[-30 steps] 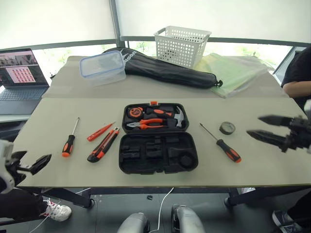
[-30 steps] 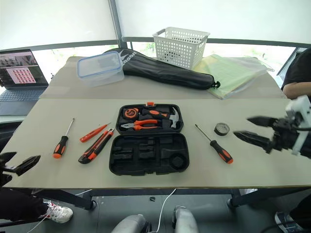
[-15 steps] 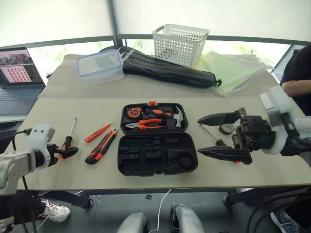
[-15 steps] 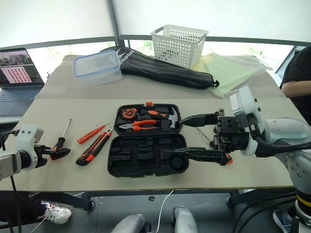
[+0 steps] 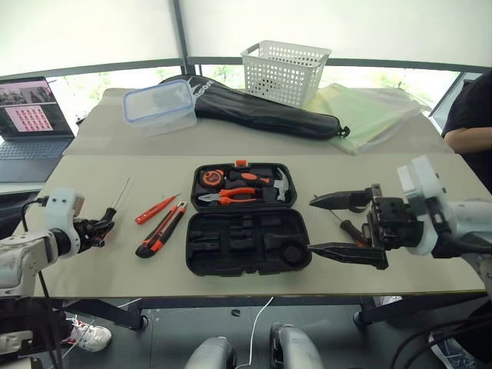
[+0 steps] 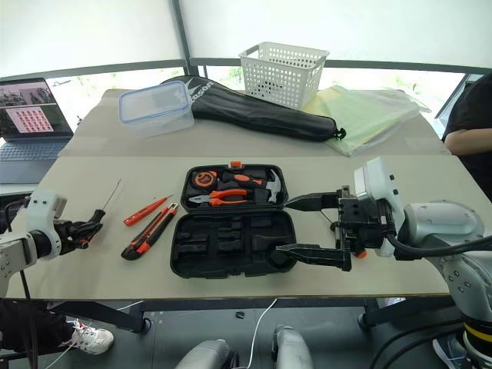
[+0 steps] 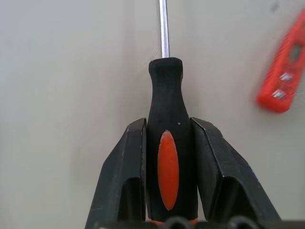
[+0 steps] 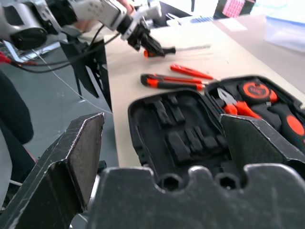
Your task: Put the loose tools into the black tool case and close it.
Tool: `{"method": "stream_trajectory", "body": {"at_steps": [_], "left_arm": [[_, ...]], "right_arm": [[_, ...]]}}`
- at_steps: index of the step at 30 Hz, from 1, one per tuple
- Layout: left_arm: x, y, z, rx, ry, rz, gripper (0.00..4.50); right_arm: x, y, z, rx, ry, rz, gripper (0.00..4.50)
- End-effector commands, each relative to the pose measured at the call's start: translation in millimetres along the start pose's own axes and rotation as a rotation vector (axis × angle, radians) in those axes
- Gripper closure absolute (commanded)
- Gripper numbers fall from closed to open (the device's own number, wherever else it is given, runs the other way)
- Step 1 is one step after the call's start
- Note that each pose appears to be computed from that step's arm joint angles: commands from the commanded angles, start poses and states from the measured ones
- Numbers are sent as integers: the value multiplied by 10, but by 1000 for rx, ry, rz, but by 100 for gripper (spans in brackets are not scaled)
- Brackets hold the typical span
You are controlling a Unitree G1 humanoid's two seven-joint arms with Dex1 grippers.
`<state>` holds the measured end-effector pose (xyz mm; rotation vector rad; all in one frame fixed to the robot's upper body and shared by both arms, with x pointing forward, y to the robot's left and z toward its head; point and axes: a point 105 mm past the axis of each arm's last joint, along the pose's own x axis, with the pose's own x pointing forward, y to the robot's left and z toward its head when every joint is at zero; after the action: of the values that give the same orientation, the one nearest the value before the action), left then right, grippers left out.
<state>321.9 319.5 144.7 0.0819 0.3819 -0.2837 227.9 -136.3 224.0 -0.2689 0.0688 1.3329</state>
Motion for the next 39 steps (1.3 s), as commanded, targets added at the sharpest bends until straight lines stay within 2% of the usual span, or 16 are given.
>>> {"method": "stream_trajectory", "body": {"at_steps": [1,4,7,11,15,28,39], "left_arm": [[-161,-660,832,217,-239,-377,362],[-171,-1116,908,326,-212,-618,362],[-134,-1499,699,528,-94,-821,362],[127,-1605,401,771,48,-869,362],[456,-1559,334,930,81,-792,362],[771,-1867,452,958,13,-822,362],[654,-1873,349,969,56,-890,362]], "right_arm": [[-74,1,40,-47,6,-28,0],[-115,-5,-1,-29,16,-49,0],[-182,-37,-80,-22,47,-89,0],[-260,-83,-112,-3,56,-152,0],[-310,-62,-144,3,80,-182,0],[-336,-63,-186,4,92,-243,0],[-303,-115,-191,-1,82,-267,0]]}}
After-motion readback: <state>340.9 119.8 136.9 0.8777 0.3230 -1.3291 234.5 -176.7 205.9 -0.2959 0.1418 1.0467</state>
